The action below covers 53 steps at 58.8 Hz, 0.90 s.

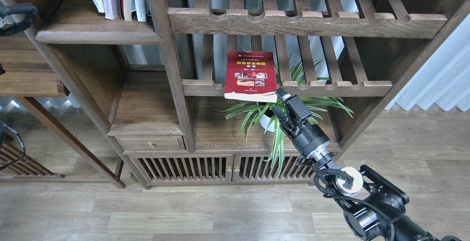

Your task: Organize books on shelf

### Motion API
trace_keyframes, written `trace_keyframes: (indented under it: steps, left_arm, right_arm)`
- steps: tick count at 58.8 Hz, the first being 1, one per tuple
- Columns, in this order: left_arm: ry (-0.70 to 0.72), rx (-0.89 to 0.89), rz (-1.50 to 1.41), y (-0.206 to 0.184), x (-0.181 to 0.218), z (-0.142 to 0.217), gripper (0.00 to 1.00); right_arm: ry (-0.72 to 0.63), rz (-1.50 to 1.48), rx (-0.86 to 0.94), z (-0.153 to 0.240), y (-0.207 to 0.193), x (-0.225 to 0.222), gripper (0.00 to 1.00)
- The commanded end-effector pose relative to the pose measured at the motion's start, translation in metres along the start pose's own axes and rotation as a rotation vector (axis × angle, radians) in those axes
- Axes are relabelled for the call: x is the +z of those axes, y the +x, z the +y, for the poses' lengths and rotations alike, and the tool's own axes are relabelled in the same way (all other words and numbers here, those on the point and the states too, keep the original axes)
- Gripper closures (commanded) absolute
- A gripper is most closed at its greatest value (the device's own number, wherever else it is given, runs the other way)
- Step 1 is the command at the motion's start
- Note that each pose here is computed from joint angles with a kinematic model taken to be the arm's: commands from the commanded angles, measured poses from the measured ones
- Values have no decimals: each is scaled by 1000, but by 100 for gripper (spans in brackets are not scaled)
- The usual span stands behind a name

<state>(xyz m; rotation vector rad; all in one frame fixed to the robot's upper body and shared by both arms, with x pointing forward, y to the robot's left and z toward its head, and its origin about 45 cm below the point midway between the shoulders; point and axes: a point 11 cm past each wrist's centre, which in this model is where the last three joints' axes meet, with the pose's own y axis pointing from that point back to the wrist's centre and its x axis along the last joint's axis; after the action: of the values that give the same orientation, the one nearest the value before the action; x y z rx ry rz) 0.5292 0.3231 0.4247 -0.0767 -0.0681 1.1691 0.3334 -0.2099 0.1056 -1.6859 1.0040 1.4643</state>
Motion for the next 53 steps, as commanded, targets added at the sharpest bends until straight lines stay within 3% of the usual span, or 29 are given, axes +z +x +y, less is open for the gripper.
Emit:
trace_keyframes:
  steps: [1, 10, 29, 53]
  left_arm:
    - [2, -2, -3, 0, 0, 0, 77]
    - [4, -3, -6, 0, 0, 0, 68]
    - [-19, -14, -13, -5, 16, -5, 66]
    - [-37, -103, -25, -39, 53, -20, 62]
  right_arm:
    - [-1, 0, -1, 0, 0, 0, 1]
    - [-1, -4, -1, 1, 0, 1, 1]
    - [0, -4, -2, 1, -1, 1, 1]
    - [1, 1, -2, 1, -1, -1, 1]
